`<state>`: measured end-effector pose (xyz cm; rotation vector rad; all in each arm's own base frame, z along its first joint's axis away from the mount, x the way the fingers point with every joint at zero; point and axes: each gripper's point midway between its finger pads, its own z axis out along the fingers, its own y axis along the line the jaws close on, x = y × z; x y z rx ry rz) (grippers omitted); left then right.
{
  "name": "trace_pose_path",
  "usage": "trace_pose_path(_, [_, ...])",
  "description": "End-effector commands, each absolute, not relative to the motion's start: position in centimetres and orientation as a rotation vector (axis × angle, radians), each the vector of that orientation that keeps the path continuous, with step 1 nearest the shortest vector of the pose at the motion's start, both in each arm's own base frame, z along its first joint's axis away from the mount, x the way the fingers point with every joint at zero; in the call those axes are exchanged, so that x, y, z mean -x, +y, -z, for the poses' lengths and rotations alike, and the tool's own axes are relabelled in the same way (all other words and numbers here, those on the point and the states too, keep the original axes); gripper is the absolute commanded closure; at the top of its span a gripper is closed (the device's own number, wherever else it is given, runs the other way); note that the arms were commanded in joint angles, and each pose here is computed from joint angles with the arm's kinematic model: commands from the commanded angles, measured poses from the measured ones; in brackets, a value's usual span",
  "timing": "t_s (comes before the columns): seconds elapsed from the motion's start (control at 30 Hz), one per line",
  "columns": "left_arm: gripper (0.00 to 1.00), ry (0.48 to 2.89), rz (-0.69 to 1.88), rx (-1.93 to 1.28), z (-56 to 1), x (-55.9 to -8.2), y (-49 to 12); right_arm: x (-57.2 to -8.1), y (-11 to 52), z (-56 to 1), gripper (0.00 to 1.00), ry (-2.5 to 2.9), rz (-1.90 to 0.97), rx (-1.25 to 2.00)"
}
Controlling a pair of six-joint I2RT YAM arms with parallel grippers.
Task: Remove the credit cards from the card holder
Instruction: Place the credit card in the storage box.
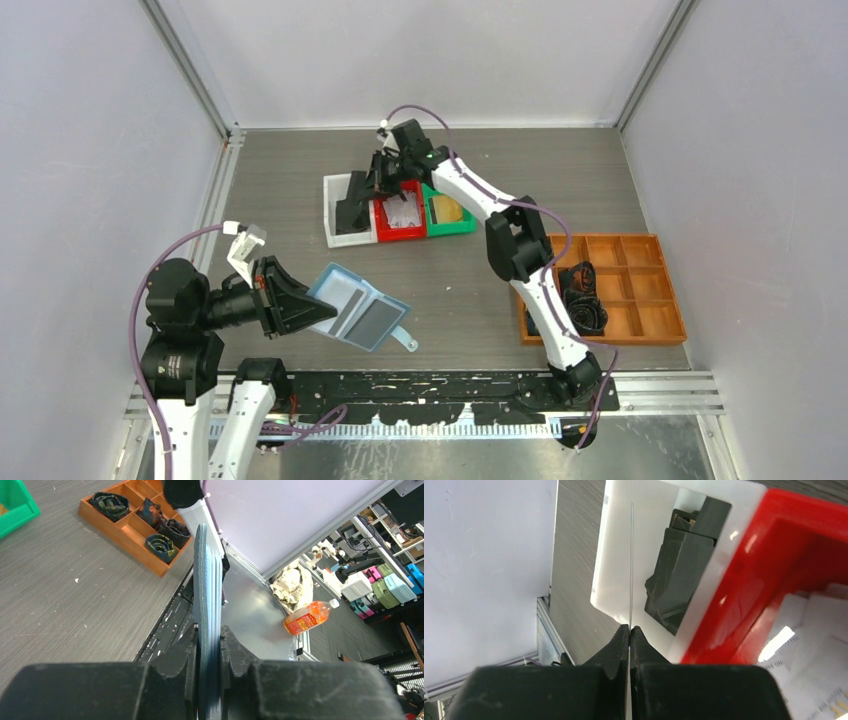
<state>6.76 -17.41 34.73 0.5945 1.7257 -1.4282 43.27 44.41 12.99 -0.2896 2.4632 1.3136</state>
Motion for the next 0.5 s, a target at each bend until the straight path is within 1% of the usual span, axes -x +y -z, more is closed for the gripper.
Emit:
trace_pose_path(0.0, [0.89, 1.671, 1.398, -0.651, -36.0, -6.2, -17.4, -43.4, 46.7, -15.8, 0.99, 2.4, -1.34, 0.347])
trace_pose_path(0.13, [0.89, 1.673, 1.405, -0.653, -36.2, -6.1, -17.5, -43.6, 46.9, -13.4, 0.99, 2.45, -1.268, 0.324])
trace_pose_path(0.2, [0.89, 1.672, 1.404, -0.653, -36.3, -6.2, -17.5, -43.4, 46.8, -12.6, 0.95, 2.476, -1.234, 0.331])
trace_pose_path(0.27, [0.89, 1.673, 1.402, -0.645, -36.4, -6.3, -17.4, -43.1, 46.7, -12.5, 0.89, 2.483, -1.211, 0.341])
trace_pose_path(0.33, [0.89, 1.675, 1.41, -0.636, -36.5, -6.4, -17.5, -42.9, 46.4, -13.0, 0.87, 2.469, -1.199, 0.343])
trace_pose_path(0.47, [0.89, 1.673, 1.413, -0.635, -36.7, -6.4, -17.5, -42.6, 46.4, -13.9, 0.8, 2.444, -1.235, 0.336])
